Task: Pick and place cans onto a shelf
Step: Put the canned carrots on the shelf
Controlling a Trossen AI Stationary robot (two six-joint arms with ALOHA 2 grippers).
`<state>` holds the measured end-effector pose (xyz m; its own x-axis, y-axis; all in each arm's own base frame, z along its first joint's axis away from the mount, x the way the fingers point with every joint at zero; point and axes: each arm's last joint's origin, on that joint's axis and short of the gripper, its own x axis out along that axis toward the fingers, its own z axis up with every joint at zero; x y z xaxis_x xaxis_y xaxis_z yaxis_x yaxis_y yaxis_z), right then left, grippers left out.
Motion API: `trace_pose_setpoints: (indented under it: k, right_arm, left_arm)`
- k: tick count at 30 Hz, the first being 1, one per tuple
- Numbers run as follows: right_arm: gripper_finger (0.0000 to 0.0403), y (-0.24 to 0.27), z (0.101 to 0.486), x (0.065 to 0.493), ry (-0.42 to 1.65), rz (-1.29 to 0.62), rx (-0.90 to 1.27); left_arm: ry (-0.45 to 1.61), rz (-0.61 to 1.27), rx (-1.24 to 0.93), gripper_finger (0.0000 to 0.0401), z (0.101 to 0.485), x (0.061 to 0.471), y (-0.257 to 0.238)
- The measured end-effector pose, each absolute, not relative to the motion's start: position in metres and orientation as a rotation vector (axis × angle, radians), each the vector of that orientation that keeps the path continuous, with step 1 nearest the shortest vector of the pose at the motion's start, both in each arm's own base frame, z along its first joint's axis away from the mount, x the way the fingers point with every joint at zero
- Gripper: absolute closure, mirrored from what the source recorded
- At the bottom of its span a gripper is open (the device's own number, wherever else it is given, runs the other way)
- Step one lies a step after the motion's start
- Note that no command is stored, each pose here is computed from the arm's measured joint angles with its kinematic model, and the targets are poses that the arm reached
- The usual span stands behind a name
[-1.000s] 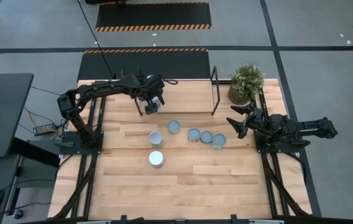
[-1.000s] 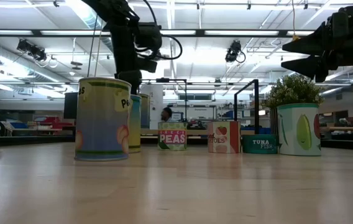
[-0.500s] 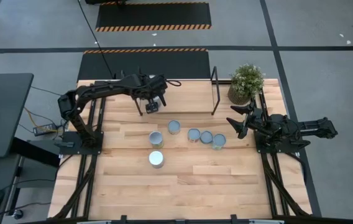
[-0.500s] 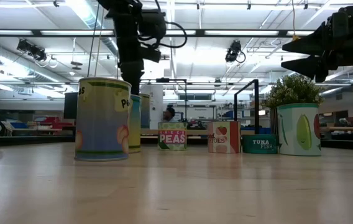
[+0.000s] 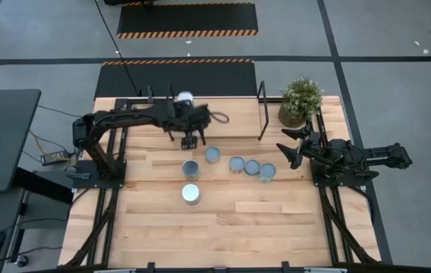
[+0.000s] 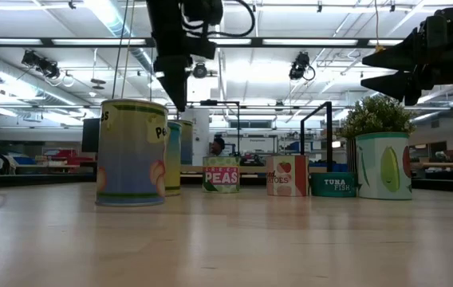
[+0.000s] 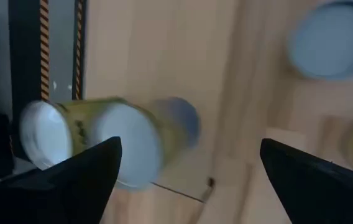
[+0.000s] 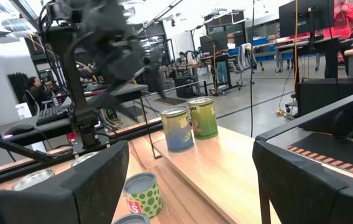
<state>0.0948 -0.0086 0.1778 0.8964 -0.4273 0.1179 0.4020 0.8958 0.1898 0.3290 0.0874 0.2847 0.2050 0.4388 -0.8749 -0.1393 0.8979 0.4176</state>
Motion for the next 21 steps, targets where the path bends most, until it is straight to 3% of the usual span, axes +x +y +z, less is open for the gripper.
trace_pose_setpoints:
  k: [10, 17, 21]
  right_arm:
    - [0.0053, -0.009, 0.178, 0.095, -0.159, -0.432, 0.163]
    - [0.0053, -0.009, 0.179, 0.095, -0.173, -0.427, 0.182]
    - [0.0053, -0.009, 0.188, 0.093, -0.28, -0.411, 0.264]
  left_arm:
    - [1.251, 0.35, 0.328, 0.0012, 0.292, 0.325, 0.005]
    - [1.116, 0.247, 0.364, 0.0012, 0.277, 0.295, -0.039]
    - [1.048, 0.236, 0.312, 0.0012, 0.27, 0.27, -0.052]
